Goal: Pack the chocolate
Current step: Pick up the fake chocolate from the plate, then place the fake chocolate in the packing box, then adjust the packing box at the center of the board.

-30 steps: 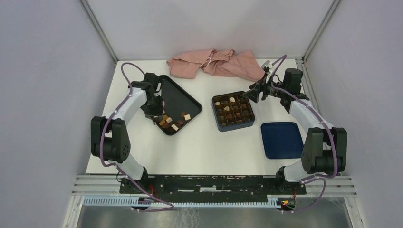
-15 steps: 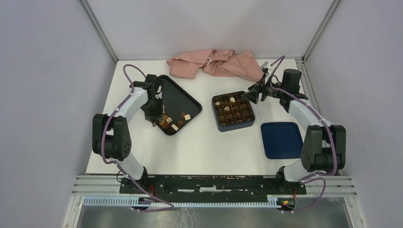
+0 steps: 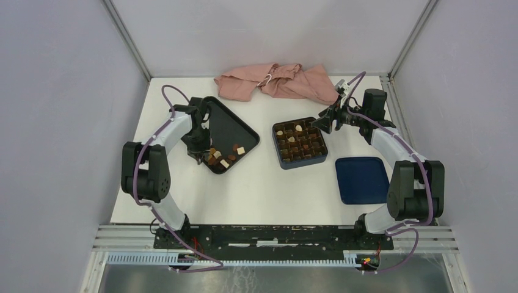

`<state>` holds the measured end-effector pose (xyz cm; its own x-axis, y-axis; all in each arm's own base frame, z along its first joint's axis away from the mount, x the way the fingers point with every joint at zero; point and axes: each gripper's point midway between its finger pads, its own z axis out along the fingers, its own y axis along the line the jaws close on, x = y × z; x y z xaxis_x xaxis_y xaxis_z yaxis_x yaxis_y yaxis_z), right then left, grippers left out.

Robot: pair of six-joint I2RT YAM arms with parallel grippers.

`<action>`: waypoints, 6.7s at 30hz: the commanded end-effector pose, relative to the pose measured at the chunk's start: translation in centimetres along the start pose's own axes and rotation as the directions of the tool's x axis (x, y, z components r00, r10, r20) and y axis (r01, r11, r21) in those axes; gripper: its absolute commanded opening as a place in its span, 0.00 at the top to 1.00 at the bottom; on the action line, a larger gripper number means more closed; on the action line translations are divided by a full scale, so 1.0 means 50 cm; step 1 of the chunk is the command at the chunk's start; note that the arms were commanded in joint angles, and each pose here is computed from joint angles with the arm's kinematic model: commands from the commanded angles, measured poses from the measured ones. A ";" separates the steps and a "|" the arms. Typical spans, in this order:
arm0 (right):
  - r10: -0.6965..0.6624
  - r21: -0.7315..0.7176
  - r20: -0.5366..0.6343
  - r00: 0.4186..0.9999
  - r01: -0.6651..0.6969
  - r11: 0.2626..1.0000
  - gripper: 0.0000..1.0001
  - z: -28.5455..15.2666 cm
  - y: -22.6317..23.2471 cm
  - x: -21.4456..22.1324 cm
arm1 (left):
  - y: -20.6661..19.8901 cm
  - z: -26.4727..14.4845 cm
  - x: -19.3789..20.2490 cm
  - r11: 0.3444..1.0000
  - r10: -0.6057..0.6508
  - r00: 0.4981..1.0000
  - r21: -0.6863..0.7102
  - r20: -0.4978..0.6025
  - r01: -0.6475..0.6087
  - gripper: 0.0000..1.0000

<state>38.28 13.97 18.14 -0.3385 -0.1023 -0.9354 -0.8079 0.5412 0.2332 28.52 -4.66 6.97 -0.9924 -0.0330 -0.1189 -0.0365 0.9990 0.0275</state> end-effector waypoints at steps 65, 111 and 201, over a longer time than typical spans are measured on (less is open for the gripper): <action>-0.161 0.083 -0.031 0.986 0.163 0.983 0.29 -0.009 -0.037 -0.019 | -0.044 -0.091 -0.045 0.984 -0.070 0.967 0.176 0.243 0.027 0.98; 0.246 0.523 -0.154 0.957 -0.132 0.842 0.66 0.092 -0.204 0.147 | -0.298 -0.178 0.016 0.806 -0.005 0.891 0.530 0.454 -0.265 0.98; -0.153 0.562 -0.126 0.980 0.198 0.803 1.00 0.064 -0.138 -0.043 | -0.385 -0.242 0.075 0.724 0.079 0.799 0.517 0.596 -0.457 0.98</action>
<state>44.72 12.05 9.54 -0.4871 -0.3229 -0.8114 -0.4729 0.8787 -0.0658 23.56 -23.78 15.87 -0.7720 0.1119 -0.6257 0.4617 0.7753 -0.4310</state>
